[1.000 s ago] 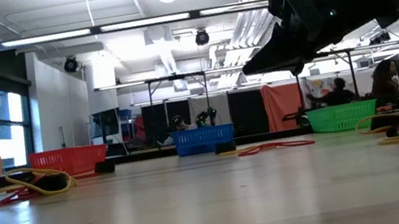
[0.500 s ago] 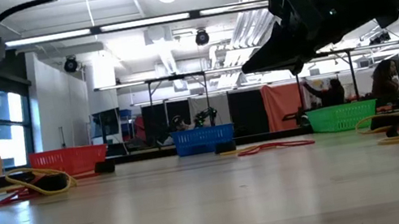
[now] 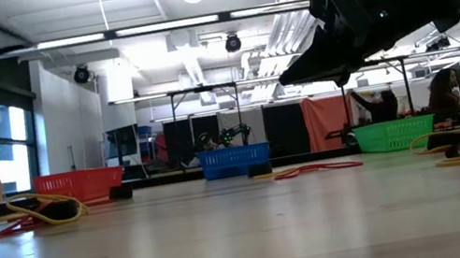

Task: Sort rubber bands into baskets
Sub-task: Put the black rubber band into the blue bin

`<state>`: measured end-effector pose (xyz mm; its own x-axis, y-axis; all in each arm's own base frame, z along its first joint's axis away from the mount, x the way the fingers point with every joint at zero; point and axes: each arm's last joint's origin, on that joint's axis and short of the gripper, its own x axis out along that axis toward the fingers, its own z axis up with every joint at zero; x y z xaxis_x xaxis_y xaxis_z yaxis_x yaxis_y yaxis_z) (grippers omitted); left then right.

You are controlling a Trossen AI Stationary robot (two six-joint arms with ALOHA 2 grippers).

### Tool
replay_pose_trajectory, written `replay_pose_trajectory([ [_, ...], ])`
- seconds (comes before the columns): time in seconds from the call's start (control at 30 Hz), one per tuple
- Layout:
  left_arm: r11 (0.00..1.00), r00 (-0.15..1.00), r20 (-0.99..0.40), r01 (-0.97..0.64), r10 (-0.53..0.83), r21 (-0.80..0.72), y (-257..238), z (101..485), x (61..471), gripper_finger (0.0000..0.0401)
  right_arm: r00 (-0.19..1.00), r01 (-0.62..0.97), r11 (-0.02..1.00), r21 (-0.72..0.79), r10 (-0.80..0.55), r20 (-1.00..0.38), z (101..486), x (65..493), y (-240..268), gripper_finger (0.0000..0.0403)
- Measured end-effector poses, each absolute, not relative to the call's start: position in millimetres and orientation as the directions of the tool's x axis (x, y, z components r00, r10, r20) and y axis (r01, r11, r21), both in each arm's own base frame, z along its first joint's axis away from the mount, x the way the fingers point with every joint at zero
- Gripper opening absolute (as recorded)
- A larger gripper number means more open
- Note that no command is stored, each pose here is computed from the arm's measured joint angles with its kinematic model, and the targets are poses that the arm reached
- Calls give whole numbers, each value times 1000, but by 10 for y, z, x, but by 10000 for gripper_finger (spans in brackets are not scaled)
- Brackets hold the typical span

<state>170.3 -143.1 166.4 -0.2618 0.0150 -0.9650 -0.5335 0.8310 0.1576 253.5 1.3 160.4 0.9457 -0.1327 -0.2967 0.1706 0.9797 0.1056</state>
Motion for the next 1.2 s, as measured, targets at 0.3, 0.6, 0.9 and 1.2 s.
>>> replay_pose_trajectory([
  [0.3,809,-324,-946,-560,-13,181,-1493,1589,1564,133,945,171,980,106,-133,-300,1601,2534,13,0],
  [0.6,820,-292,-956,-556,-39,137,-1531,1561,1574,131,945,172,979,113,-131,-300,1601,2534,16,0],
  [0.9,822,-349,-935,-549,-61,151,-1482,1380,1434,131,945,156,982,108,-116,-307,1594,2530,62,0],
  [1.2,831,-288,-951,-552,-108,73,-1526,1349,1482,118,943,160,982,99,-123,-310,1591,2529,60,0],
])
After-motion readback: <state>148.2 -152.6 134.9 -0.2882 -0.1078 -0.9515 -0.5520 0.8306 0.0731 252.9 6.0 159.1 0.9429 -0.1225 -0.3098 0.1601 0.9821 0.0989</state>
